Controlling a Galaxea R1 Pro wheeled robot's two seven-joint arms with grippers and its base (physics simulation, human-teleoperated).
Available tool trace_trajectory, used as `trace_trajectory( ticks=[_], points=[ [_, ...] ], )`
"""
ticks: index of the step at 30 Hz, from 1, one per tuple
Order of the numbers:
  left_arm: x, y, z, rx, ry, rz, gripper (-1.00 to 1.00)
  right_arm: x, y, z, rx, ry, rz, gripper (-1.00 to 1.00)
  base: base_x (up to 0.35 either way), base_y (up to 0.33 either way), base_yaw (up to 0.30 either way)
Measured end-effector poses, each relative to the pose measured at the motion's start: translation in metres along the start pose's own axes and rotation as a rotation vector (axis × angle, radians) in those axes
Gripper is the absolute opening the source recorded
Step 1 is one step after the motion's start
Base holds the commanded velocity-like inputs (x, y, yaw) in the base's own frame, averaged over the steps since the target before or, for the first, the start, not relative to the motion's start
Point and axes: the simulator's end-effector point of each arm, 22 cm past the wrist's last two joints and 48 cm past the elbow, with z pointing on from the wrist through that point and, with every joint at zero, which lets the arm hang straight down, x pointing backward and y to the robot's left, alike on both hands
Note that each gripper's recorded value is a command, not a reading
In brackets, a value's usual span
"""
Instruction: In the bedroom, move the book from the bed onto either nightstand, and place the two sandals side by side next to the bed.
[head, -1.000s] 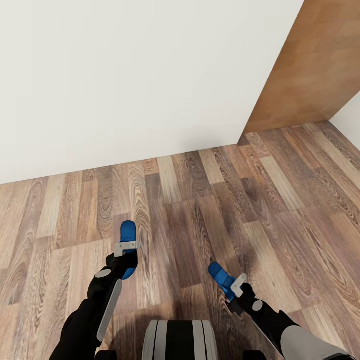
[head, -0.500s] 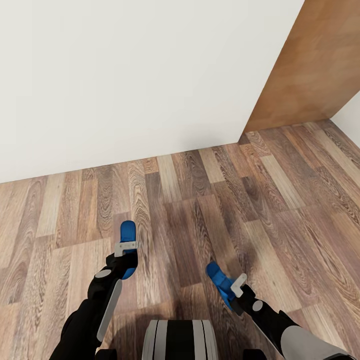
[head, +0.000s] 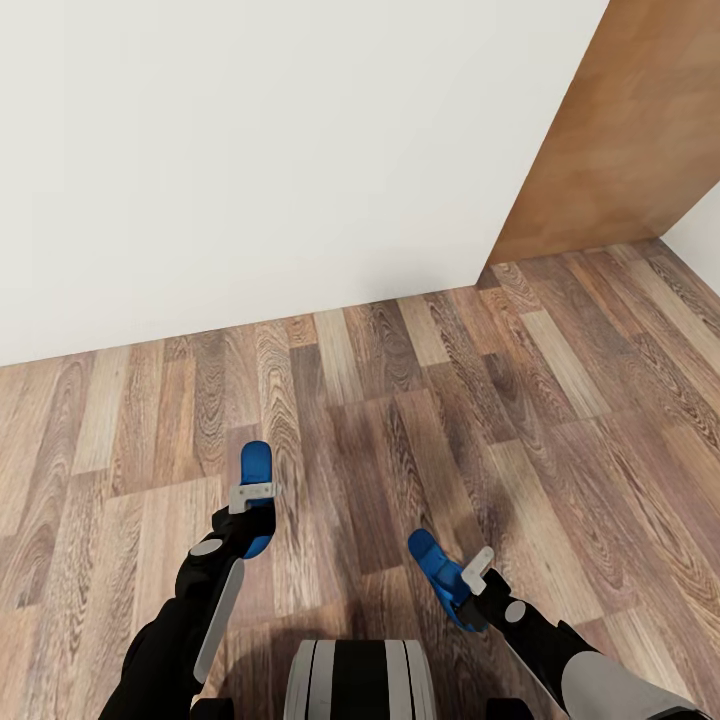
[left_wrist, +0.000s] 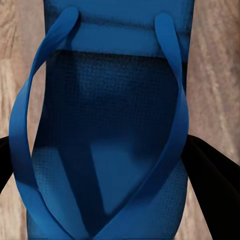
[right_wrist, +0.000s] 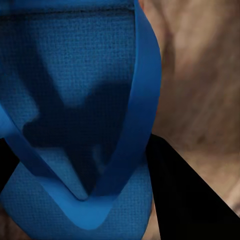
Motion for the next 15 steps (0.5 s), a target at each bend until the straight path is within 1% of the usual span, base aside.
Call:
trace_trajectory(
  ticks=[8, 15],
  points=[
    [0.000, 0.000, 0.000, 0.001, 0.000, 0.000, -1.00, 0.000, 0.000, 0.000, -0.001, 0.000, 0.002, -1.00, 0.000, 0.000, 0.000],
    [-0.014, -0.001, -0.009, 0.003, -0.029, -0.001, -1.00, -0.012, -0.008, -0.008, 0.017, -0.022, 0.000, -1.00, 0.000, 0.000, 0.000]
  ],
)
